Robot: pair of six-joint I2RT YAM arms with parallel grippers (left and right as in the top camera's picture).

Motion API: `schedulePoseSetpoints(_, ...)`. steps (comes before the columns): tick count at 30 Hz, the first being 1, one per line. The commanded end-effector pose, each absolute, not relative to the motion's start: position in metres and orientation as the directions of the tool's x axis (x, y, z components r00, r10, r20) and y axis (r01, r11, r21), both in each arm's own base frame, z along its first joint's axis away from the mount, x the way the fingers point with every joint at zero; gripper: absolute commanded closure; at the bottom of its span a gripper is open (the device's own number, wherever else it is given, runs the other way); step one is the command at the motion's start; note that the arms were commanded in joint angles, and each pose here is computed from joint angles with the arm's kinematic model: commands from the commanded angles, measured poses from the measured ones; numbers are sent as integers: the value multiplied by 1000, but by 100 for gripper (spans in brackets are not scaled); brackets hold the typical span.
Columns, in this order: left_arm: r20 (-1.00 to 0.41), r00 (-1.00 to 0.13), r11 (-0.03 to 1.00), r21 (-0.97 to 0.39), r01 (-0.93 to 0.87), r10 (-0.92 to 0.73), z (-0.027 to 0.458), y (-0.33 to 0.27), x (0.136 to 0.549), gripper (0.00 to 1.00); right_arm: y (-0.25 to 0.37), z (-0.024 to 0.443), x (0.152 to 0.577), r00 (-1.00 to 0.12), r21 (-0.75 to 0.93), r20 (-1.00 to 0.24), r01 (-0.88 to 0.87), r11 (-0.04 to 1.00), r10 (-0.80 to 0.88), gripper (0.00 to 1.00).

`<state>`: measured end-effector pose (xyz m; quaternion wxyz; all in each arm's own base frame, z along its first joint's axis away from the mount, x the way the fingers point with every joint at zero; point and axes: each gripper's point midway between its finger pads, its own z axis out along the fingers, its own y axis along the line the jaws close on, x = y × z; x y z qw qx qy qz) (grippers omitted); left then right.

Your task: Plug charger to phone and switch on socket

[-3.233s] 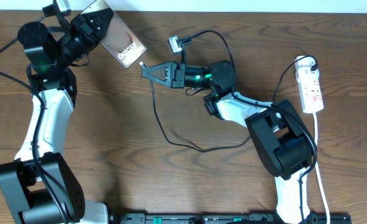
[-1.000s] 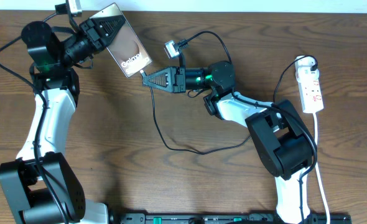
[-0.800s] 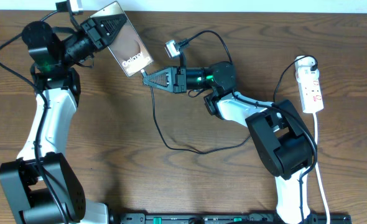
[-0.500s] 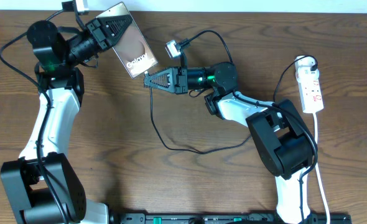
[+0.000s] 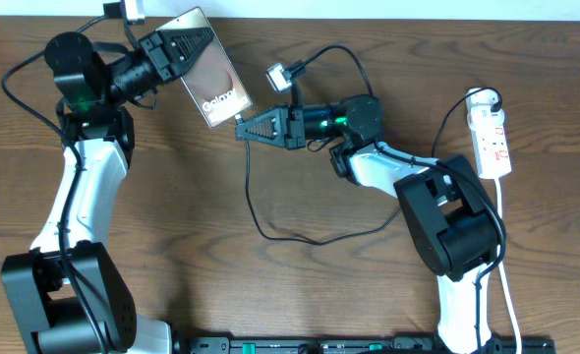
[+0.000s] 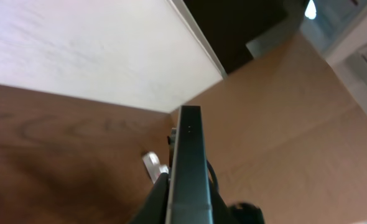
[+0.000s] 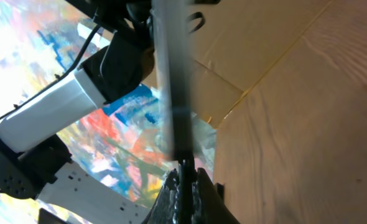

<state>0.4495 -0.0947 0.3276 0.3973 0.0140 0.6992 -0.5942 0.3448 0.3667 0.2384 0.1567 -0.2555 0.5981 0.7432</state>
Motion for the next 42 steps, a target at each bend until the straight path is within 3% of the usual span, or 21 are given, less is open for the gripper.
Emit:
schedulePoseSetpoints(1, -581, -724, 238, -814, 530, -371, 333, -109, 433, 93, 359, 244, 353, -772, 757, -635, -610, -234, -40, 99)
schedulePoseSetpoints(7, -581, -719, 245, -814, 528, -382, 334, -108, 435, 93, 358, 240, 345, -739, 731, -669, -636, -248, -79, 99)
schedulePoseSetpoints(16, -637, -623, 307, -768, 562, -455, 346, -90, 449, 93, 366, 230, 317, -671, 693, -717, -654, -303, -189, 99)
schedulePoseSetpoints(26, -637, -675, 258, -769, 584, -372, 342, -93, 432, 93, 368, 227, 305, -554, 583, -810, -730, -357, -191, 99)
schedulePoseSetpoints(33, -644, -701, 217, -765, 607, -308, 340, -108, 421, 93, 371, 232, 313, -570, 580, -810, -742, -335, -139, 99)
schedulePoseSetpoints(42, -683, -662, 238, -729, 642, -307, 341, -114, 424, 93, 373, 237, 319, -600, 599, -793, -736, -316, -106, 99)
